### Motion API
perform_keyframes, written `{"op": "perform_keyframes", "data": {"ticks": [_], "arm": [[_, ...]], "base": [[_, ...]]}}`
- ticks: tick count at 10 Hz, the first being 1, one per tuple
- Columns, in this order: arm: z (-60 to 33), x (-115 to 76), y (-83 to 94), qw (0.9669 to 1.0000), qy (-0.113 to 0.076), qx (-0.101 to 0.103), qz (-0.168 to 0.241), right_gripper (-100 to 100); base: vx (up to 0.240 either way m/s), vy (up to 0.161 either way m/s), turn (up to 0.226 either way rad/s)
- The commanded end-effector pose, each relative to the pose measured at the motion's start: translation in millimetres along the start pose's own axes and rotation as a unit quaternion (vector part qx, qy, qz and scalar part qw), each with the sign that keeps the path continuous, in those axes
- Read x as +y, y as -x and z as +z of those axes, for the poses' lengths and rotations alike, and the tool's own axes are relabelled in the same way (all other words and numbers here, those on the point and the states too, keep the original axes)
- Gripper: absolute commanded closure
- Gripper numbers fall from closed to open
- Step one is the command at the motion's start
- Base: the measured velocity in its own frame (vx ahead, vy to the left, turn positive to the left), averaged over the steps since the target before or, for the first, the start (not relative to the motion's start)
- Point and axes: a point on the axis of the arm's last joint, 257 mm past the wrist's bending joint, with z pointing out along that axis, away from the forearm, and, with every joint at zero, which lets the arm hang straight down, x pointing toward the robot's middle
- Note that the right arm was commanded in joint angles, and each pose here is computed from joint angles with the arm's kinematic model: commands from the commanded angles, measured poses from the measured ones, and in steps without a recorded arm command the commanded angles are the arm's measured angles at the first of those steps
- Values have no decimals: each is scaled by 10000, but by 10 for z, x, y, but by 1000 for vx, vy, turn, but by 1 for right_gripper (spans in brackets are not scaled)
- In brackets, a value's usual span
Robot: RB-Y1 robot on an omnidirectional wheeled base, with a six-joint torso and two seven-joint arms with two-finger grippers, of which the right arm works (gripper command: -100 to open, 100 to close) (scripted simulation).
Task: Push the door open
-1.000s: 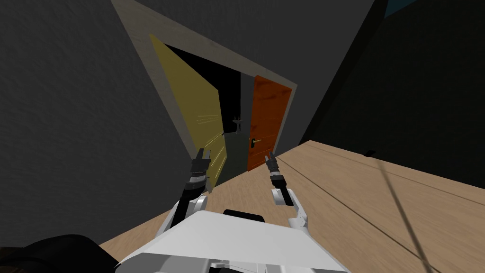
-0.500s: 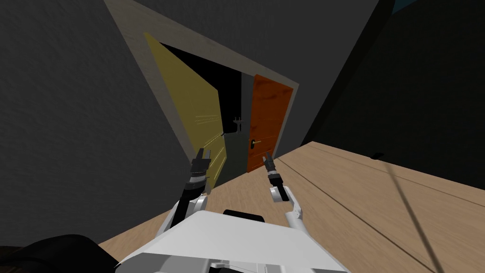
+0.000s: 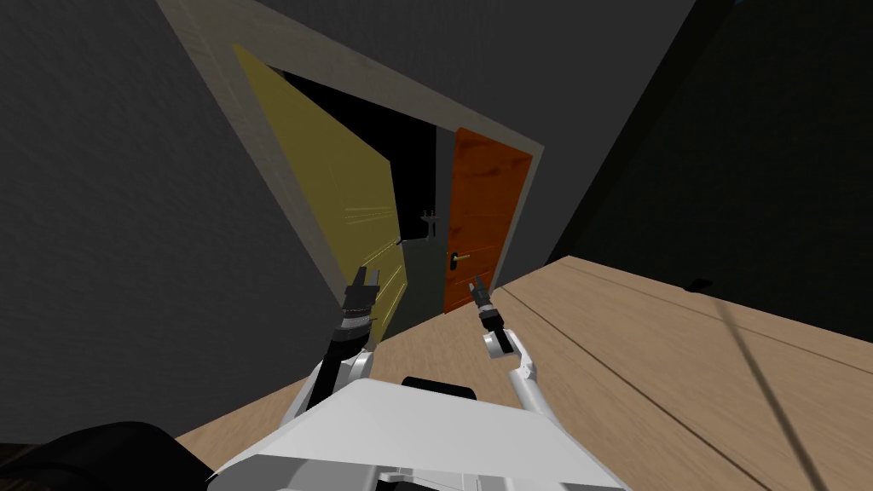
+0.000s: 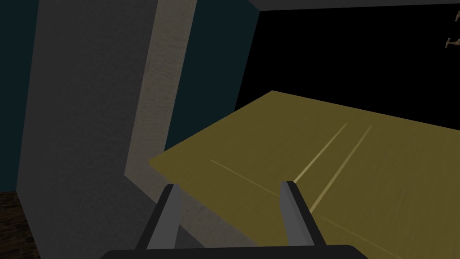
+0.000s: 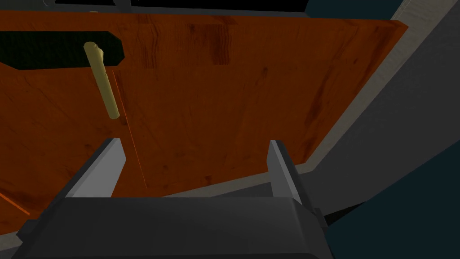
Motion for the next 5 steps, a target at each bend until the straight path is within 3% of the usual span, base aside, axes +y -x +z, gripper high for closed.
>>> {"op": "perform_keyframes", "data": {"ticks": [1, 5], "arm": [[38, -120, -39, 9999, -117, 78, 37, -100], [127, -393, -92, 9989, -392, 251, 102, -100]], "base": [[88, -86, 47], [87, -77, 44]]}}
